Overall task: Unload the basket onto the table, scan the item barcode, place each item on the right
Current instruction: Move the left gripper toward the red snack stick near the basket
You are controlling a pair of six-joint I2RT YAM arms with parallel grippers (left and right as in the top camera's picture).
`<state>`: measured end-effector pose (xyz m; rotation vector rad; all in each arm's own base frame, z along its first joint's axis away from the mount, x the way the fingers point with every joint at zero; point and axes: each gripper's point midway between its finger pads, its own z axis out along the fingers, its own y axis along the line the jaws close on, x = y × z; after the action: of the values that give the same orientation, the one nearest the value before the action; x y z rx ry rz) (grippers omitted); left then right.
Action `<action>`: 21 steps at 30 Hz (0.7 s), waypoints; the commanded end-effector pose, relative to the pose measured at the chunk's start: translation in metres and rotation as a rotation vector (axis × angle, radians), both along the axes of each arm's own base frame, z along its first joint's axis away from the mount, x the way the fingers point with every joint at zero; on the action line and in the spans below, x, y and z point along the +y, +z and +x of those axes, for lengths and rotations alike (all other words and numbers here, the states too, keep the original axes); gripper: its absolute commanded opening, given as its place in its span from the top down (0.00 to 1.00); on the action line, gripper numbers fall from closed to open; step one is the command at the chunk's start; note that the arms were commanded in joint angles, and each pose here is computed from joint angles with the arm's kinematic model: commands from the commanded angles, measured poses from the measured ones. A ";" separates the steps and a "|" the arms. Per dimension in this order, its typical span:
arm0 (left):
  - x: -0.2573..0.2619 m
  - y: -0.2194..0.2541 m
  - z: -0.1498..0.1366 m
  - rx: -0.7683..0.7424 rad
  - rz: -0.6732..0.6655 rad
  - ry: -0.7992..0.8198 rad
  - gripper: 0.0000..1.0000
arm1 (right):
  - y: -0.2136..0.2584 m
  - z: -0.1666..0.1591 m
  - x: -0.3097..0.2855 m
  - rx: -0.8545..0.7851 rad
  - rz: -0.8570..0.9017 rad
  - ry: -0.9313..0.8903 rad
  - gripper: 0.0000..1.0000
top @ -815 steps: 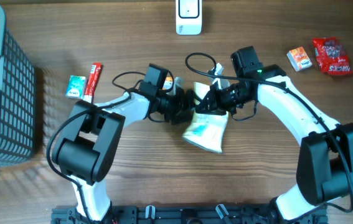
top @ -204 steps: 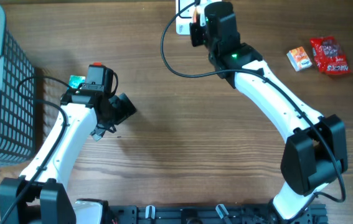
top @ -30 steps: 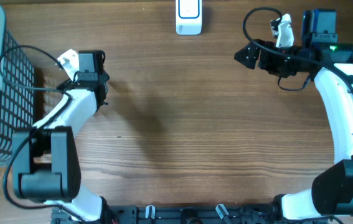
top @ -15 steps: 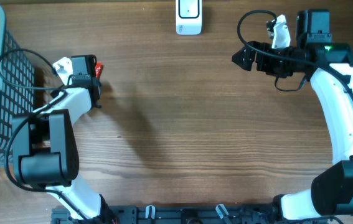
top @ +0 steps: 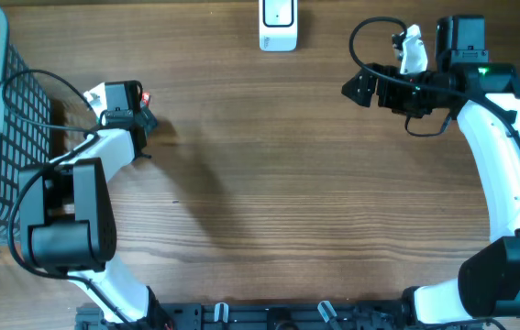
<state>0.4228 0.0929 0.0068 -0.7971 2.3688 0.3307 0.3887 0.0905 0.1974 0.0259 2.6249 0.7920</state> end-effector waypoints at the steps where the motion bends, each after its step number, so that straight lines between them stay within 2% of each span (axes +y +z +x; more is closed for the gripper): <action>1: -0.023 -0.033 -0.015 0.103 -0.128 -0.071 0.04 | -0.010 -0.002 0.000 0.021 -0.016 0.014 0.00; 6: -0.054 -0.035 -0.016 0.118 -0.231 -0.153 0.04 | -0.010 -0.002 0.000 0.021 -0.016 0.014 0.00; 13: -0.121 -0.003 -0.010 0.099 -0.173 -0.404 0.05 | -0.010 -0.002 0.000 0.021 -0.016 0.015 0.00; 21: -0.209 0.015 -0.025 0.089 -0.161 -0.625 0.04 | -0.011 -0.004 0.000 0.028 -0.016 0.015 0.00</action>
<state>0.4053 -0.0859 0.0120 -0.2021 2.6138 -0.0360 0.3871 0.0905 0.1966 0.0293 2.6328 0.7936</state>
